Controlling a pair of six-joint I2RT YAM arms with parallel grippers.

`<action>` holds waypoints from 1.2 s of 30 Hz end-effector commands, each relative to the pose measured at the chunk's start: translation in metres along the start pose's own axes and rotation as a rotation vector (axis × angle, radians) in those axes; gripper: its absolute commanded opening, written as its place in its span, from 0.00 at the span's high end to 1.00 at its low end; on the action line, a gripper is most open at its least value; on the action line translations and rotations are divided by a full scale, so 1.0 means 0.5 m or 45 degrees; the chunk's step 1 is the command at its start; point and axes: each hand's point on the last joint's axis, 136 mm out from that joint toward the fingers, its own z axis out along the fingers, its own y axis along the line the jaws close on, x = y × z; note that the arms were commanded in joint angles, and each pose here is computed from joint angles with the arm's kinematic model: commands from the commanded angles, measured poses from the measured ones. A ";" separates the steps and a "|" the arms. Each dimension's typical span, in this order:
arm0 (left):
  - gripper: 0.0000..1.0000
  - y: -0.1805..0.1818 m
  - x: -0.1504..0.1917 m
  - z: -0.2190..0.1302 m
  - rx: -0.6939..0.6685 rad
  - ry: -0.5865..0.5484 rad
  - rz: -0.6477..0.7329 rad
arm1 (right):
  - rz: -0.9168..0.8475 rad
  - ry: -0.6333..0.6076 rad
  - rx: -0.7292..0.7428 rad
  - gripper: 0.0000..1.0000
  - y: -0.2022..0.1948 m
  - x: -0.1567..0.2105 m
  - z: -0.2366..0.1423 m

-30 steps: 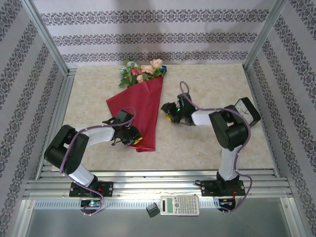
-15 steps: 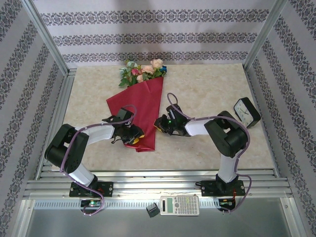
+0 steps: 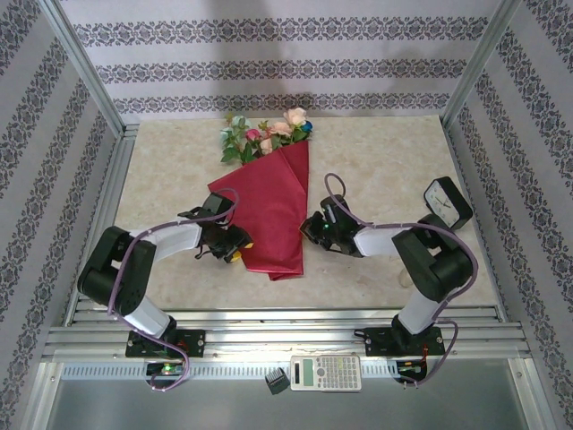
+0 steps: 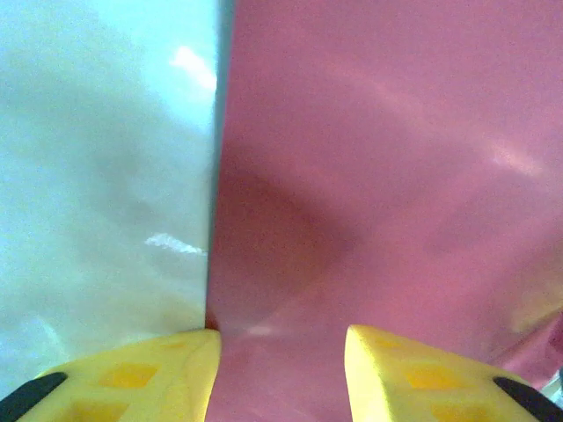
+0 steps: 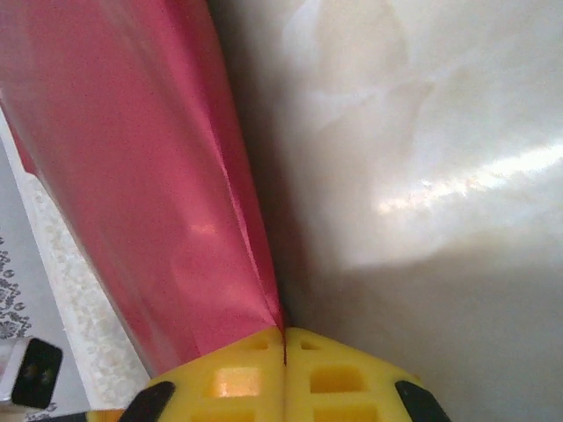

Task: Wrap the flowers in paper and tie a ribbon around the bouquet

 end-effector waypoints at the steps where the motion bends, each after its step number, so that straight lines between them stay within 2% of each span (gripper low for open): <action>1: 0.56 0.013 -0.011 0.037 -0.049 0.023 0.019 | -0.010 -0.042 0.043 0.65 -0.014 -0.007 -0.038; 2: 0.56 0.017 -0.016 0.040 -0.075 0.018 0.029 | -0.015 -0.069 0.095 0.59 -0.027 -0.015 -0.065; 5: 0.56 0.020 -0.030 0.040 -0.119 -0.004 0.054 | -0.015 -0.221 0.300 0.50 -0.086 -0.060 -0.183; 9: 0.56 0.012 -0.044 0.037 -0.114 -0.024 0.059 | 0.013 -0.373 0.586 0.51 -0.187 -0.114 -0.359; 12: 0.56 0.003 -0.057 0.034 -0.095 -0.029 0.059 | 0.092 -0.345 0.769 0.54 -0.265 -0.113 -0.444; 15: 0.55 -0.031 -0.061 0.003 -0.047 -0.067 0.073 | 0.158 -0.251 0.831 0.58 -0.313 -0.094 -0.453; 18: 0.51 -0.063 -0.050 -0.055 -0.003 -0.133 0.080 | 0.175 -0.231 0.910 0.62 -0.334 -0.101 -0.451; 21: 0.46 -0.078 -0.029 -0.098 0.029 -0.158 0.071 | 0.200 -0.266 0.998 0.59 -0.360 -0.131 -0.456; 26: 0.43 -0.096 0.008 -0.129 0.080 -0.125 0.078 | 0.283 -0.243 1.063 0.56 -0.397 -0.174 -0.452; 36: 0.43 -0.129 0.034 -0.180 0.194 -0.134 0.084 | 0.333 -0.256 1.017 0.56 -0.405 -0.264 -0.406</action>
